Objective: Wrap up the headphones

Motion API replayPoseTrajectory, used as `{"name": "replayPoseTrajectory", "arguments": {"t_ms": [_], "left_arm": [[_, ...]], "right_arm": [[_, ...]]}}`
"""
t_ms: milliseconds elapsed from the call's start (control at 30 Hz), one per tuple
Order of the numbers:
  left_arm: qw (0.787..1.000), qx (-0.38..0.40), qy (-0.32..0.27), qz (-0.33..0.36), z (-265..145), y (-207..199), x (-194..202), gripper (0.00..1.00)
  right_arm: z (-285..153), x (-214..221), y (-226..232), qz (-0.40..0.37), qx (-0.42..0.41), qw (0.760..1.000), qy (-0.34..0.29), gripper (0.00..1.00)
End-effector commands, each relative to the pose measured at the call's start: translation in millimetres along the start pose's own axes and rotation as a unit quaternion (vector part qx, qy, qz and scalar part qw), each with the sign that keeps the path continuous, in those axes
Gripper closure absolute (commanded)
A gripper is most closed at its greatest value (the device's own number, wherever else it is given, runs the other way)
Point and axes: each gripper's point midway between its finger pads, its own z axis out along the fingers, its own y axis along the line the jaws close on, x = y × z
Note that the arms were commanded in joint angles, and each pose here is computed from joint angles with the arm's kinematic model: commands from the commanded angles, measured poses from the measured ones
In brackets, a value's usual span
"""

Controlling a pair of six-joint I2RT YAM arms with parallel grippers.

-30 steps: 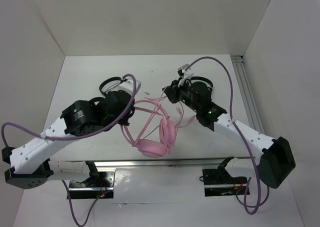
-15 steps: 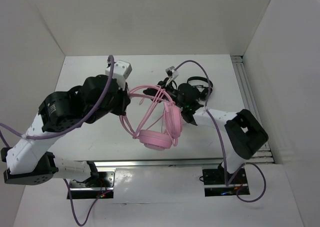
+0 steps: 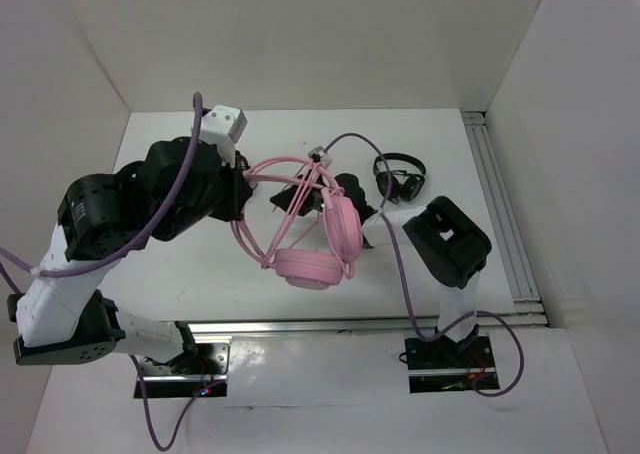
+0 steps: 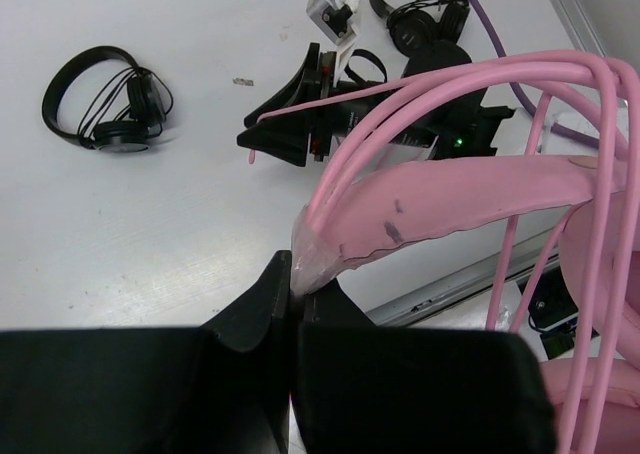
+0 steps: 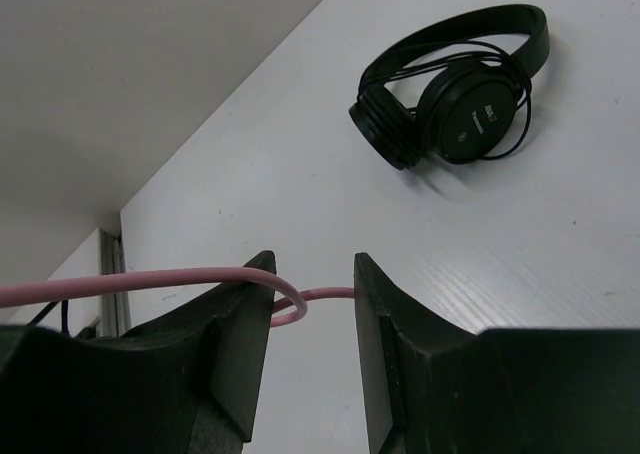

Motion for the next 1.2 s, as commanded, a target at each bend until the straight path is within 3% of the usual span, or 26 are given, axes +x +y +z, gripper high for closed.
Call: {"name": "replayPoseTrajectory", "arguments": {"t_ms": [0, 133, 233, 633, 733, 833, 967, 1067, 1167], "left_arm": [[0.990, 0.050, -0.081, -0.101, -19.6, -13.2, -43.3, 1.00], [0.987, 0.043, -0.092, -0.122, -21.7, -7.5, -48.8, 1.00], [0.986, 0.043, -0.100, -0.128, -24.8, -4.5, -52.4, 1.00], [0.983, 0.034, -0.104, -0.145, -16.3, 5.1, -57.0, 1.00], [0.981, 0.025, -0.112, -0.158, -17.1, 12.2, -60.3, 1.00], [0.976, 0.007, -0.125, -0.177, -19.6, 22.4, -64.2, 1.00], [0.970, -0.018, -0.140, -0.197, -18.7, 34.0, -70.2, 1.00], [0.966, -0.035, -0.147, -0.208, -17.8, 43.4, -72.7, 1.00], [0.960, -0.057, -0.157, -0.226, -13.2, 53.8, -77.8, 1.00]], "right_arm": [[20.2, -5.4, 7.8, -0.012, -0.019, 1.000, -0.012, 0.56], [29.9, 23.8, 14.5, -0.010, -0.025, 0.999, 0.019, 0.56], [34.2, 44.1, 18.7, -0.007, -0.042, 0.998, 0.039, 0.46], [34.5, 71.0, 51.9, 0.000, -0.127, 0.989, 0.077, 0.42], [33.9, 80.9, 64.6, -0.005, -0.148, 0.985, 0.087, 0.50], [32.6, 93.3, 69.6, -0.005, -0.159, 0.981, 0.108, 0.73], [24.9, 99.8, 82.2, 0.010, -0.204, 0.972, 0.114, 0.73], [15.1, 110.6, 83.7, 0.013, -0.203, 0.971, 0.124, 0.82], [7.2, 114.5, 89.4, 0.009, -0.207, 0.970, 0.126, 0.82]]}}
